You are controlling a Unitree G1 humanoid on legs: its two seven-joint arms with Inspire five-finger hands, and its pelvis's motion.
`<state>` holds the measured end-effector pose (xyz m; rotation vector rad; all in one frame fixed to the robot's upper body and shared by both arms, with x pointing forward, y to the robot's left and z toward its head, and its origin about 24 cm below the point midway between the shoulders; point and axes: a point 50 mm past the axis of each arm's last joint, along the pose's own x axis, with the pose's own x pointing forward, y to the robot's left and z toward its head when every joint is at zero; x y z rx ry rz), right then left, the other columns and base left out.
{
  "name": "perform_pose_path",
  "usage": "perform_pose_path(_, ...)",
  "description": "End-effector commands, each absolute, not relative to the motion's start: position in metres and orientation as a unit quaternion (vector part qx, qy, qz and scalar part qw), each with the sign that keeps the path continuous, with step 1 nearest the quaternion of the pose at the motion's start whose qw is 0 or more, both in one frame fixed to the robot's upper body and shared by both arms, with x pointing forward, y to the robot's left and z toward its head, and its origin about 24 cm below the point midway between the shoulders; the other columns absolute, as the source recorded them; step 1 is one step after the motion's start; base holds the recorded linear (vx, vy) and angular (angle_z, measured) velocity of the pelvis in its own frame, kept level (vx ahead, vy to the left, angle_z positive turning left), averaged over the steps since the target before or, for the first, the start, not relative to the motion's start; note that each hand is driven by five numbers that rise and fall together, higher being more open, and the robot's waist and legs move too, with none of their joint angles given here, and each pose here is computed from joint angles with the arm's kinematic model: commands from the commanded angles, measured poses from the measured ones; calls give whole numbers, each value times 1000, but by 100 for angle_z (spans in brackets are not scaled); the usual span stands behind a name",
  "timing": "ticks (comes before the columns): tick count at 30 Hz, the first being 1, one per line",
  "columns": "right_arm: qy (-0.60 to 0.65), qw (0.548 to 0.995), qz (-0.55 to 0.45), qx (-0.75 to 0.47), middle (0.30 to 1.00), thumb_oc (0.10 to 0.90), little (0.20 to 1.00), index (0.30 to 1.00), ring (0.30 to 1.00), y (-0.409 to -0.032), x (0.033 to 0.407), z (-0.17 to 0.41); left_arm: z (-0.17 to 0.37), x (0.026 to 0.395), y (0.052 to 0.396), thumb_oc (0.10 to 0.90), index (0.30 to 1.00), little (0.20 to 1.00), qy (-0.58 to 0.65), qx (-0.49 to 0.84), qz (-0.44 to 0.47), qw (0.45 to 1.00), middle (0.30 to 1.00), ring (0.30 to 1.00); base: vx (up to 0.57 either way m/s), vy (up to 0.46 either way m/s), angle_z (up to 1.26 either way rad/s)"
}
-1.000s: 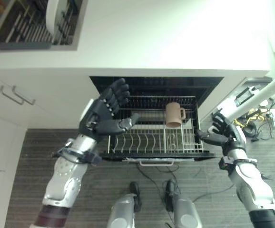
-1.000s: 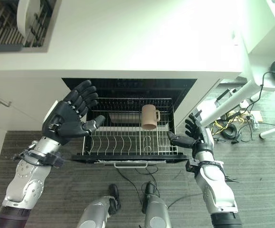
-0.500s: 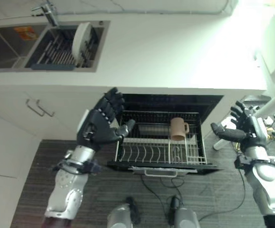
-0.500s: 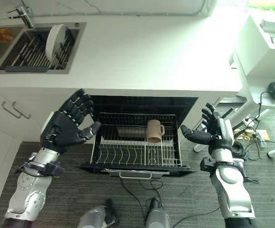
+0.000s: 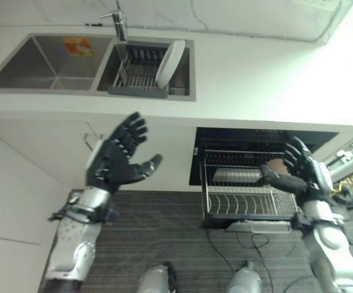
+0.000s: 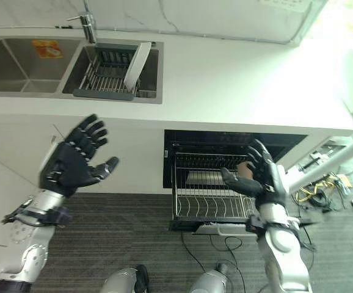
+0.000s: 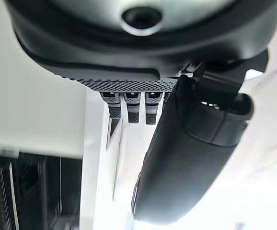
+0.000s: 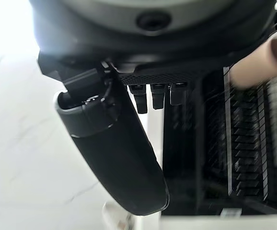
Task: Place the dishes in the dishwasher.
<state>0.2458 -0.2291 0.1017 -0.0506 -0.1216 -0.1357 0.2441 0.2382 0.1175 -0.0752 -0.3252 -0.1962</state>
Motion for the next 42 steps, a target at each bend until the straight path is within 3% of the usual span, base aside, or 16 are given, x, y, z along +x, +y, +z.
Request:
perform_pose_path(1,-197,967,-131,-96,900,800,900,900,900,-259,251,165,168,243,214,800,900,900,-285,-18,-164,944,900,900,32,99,14)
perform_pose_path(17,-188,971,-120,-88,900,800,900,900,900,-262,252,164,165,240,210,800,900,900,-286,-30,-160,944,900,900,63,-44,7)
perform_pose_path(26,-205,965,-126,-108,900,800,900,900,900,-270,247,176,186,224,211,800,900,900,-390,-80,-149,905,900,900,71,-40,10)
perform_pose_path(31,-210,967,-95,-107,900,800,900,900,900,-267,246,179,193,208,223,800,900,900,-445,-87,-92,886,900,900,125,454,-21)
perform_pose_path(36,-213,965,-128,-80,900,800,900,900,900,-276,236,176,198,211,222,800,900,900,-453,-69,-123,880,900,900,222,474,-56)
perform_pose_path(42,-217,963,-157,-36,900,800,900,900,900,-259,241,166,214,223,205,800,900,900,-450,-21,-163,878,900,900,185,401,44)
